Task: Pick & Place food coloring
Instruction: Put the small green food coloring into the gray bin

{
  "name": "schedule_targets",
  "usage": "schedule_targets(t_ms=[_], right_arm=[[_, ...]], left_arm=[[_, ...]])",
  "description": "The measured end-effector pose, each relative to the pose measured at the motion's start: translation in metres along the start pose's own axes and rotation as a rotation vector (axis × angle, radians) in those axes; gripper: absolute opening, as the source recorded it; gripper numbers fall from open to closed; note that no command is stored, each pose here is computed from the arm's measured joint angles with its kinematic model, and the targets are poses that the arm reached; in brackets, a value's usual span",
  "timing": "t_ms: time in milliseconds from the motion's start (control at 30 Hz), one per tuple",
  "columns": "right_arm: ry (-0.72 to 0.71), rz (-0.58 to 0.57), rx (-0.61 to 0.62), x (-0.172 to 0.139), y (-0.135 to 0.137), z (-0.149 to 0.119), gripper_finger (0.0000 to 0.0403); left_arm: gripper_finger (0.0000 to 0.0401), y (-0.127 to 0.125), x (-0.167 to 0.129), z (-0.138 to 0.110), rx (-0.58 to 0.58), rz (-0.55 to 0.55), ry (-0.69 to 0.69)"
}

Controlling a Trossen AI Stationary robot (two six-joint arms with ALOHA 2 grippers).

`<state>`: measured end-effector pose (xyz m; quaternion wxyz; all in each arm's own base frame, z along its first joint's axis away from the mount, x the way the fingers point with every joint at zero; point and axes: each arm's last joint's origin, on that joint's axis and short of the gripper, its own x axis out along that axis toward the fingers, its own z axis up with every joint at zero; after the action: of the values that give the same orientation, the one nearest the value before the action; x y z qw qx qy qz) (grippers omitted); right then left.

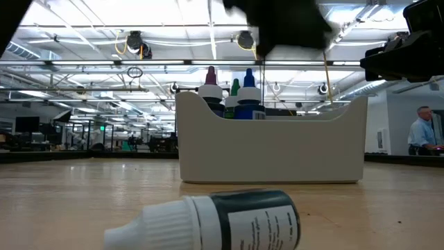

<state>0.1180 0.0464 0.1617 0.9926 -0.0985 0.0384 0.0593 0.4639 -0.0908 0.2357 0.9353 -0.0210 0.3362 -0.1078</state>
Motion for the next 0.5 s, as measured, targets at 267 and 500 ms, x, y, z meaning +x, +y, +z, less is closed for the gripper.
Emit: schedule_targets(t_ms=[267,500], right_arm=[[0.005,0.001,-0.001,0.0,0.0,-0.001,0.0],[-0.009,0.0,0.013,0.0,0.0,0.001,0.0]], left_arm=[[0.008,-0.076,-0.164,0.028,0.273,0.122,-0.093],[0.0011,-0.084,-0.273,-0.056,0.182,0.24,-0.369]])
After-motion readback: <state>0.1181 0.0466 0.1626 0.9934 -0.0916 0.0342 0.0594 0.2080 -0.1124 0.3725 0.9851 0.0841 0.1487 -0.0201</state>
